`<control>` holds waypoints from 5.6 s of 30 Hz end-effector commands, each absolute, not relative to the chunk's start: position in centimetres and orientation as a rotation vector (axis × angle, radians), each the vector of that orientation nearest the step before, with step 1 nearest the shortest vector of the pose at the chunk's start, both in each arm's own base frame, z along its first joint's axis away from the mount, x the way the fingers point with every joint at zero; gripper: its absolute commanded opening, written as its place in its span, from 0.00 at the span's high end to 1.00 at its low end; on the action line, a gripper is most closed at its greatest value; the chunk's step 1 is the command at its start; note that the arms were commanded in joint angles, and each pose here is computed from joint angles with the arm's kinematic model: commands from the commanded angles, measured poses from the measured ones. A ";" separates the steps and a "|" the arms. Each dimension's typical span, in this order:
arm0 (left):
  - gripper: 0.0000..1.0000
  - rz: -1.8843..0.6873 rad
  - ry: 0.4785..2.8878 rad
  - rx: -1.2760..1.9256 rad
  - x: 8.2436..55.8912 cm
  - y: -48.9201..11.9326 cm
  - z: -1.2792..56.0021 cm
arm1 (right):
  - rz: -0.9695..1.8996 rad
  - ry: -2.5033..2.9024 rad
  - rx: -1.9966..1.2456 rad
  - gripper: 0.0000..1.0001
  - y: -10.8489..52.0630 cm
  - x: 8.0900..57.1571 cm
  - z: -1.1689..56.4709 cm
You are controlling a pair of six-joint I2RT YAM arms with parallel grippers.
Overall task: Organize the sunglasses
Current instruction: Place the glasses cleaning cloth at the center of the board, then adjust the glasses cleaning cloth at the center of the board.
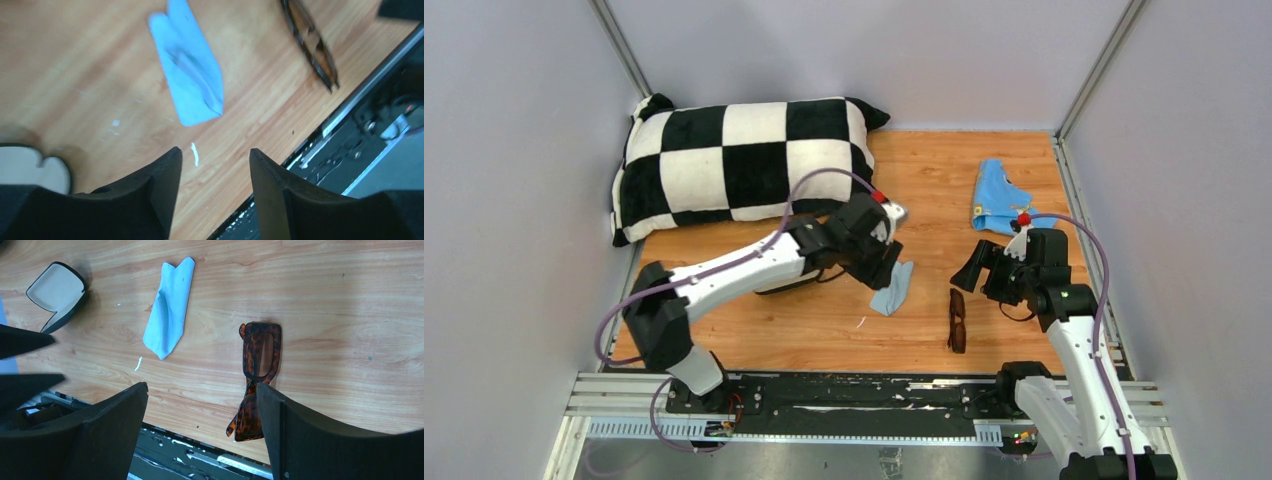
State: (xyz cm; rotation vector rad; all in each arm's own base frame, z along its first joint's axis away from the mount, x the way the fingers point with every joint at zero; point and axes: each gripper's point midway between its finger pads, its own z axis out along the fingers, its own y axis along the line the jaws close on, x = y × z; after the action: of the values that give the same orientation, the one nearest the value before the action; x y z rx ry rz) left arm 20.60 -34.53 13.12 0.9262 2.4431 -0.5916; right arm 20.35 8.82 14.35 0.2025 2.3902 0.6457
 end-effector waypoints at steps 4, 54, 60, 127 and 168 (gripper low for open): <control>0.50 -0.704 2.479 0.611 22.9 -32.1 14.2 | 0.766 2.345 0.151 0.17 10.8 20.3 15.5; 0.87 -0.715 2.705 0.165 20.9 -34.7 0.6 | 0.629 2.450 -0.103 0.19 15.4 20.2 13.8; 1.00 -0.732 2.673 0.151 21.2 -34.7 1.7 | 0.627 2.453 -0.061 0.27 17.2 21.3 12.8; 1.00 -0.896 2.527 0.102 26.5 -33.0 8.6 | 0.389 2.400 -0.076 1.00 21.8 27.4 13.9; 0.55 -0.700 2.734 -0.062 16.5 -28.1 1.8 | 0.355 2.698 0.229 0.55 17.5 15.6 3.0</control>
State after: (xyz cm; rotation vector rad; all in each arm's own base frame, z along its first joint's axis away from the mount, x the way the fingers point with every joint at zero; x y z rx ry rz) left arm 16.25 -27.33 2.20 -0.0404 2.7658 -0.6717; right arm 16.28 18.57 4.61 0.1726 2.6689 0.4564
